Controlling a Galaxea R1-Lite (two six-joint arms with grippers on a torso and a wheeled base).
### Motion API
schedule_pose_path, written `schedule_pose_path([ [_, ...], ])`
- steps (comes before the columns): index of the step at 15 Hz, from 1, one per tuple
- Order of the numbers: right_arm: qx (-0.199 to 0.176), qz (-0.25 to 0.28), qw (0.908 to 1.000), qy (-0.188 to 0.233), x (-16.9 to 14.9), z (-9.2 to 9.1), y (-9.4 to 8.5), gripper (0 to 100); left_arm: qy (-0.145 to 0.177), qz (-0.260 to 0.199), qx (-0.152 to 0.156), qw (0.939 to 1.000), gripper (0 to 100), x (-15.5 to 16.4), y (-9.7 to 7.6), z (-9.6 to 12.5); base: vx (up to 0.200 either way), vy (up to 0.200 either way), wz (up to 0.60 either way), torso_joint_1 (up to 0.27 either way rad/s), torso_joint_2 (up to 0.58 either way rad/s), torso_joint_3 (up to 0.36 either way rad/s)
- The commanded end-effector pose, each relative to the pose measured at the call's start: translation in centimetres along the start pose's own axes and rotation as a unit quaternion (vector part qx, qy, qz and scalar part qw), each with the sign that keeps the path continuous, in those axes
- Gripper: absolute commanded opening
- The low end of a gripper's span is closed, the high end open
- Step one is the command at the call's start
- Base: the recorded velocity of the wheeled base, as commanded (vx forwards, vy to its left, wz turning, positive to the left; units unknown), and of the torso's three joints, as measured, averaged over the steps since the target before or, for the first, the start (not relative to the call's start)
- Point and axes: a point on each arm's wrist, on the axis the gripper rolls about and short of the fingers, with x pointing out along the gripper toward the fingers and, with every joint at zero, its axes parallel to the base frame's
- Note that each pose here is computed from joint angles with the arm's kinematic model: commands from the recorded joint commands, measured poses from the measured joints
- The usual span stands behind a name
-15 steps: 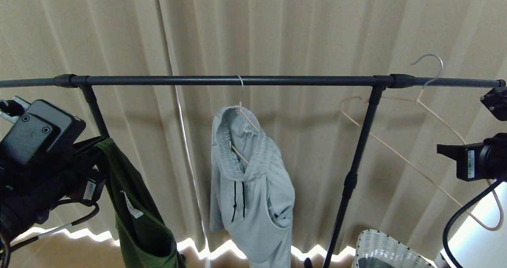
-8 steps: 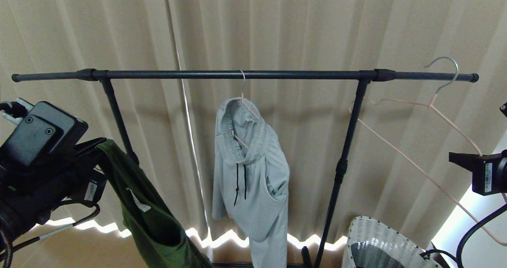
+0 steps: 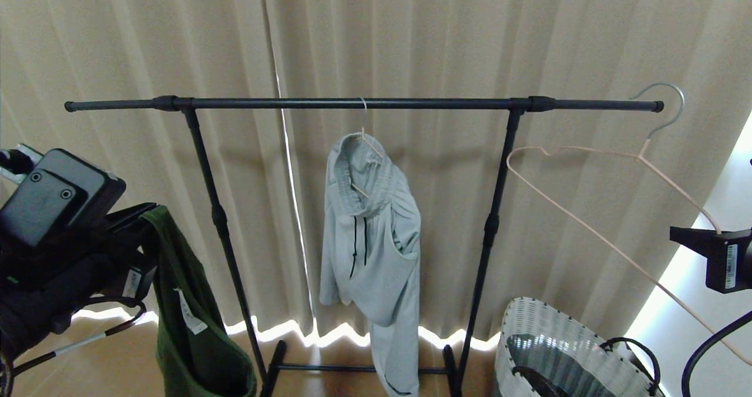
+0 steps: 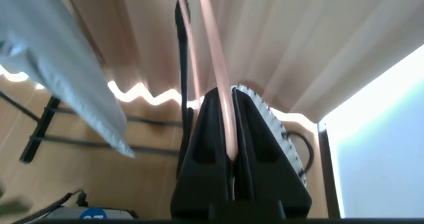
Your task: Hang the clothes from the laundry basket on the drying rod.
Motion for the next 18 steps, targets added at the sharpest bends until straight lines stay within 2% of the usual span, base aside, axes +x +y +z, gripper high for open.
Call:
schedule_pose_path([
  [1, 0.0, 0.0, 1.0, 0.003, 0.07, -0.11, 0.01, 0, 0.002, -0.001, 0.0, 1.0, 0, 0.02, -0.05, -0.07, 0.0, 0.0, 0.0, 0.0, 0.0, 0.0],
  [7, -0.002, 0.002, 1.0, 0.005, 0.18, -0.34, 0.1, 0, 0.005, 0.001, -0.002, 1.0, 0, 0.1, -0.04, -0.12, 0.0, 0.0, 0.0, 0.0, 0.0, 0.0],
  [17, 0.0, 0.006, 1.0, 0.002, 0.19, -0.18, 0.16, 0, 0.014, 0.012, -0.003, 0.9998, 0, 0.22, 0.35, -0.41, 0.0, 0.2, 0.0, 0.003, 0.0, 0.004],
  [18, 0.001, 0.009, 1.0, 0.0, 0.17, -0.08, 0.19, 0, 0.014, 0.011, -0.002, 0.9998, 0, 0.26, 0.32, -0.42, 0.0, 0.0, 0.0, 0.0, 0.0, 0.0],
])
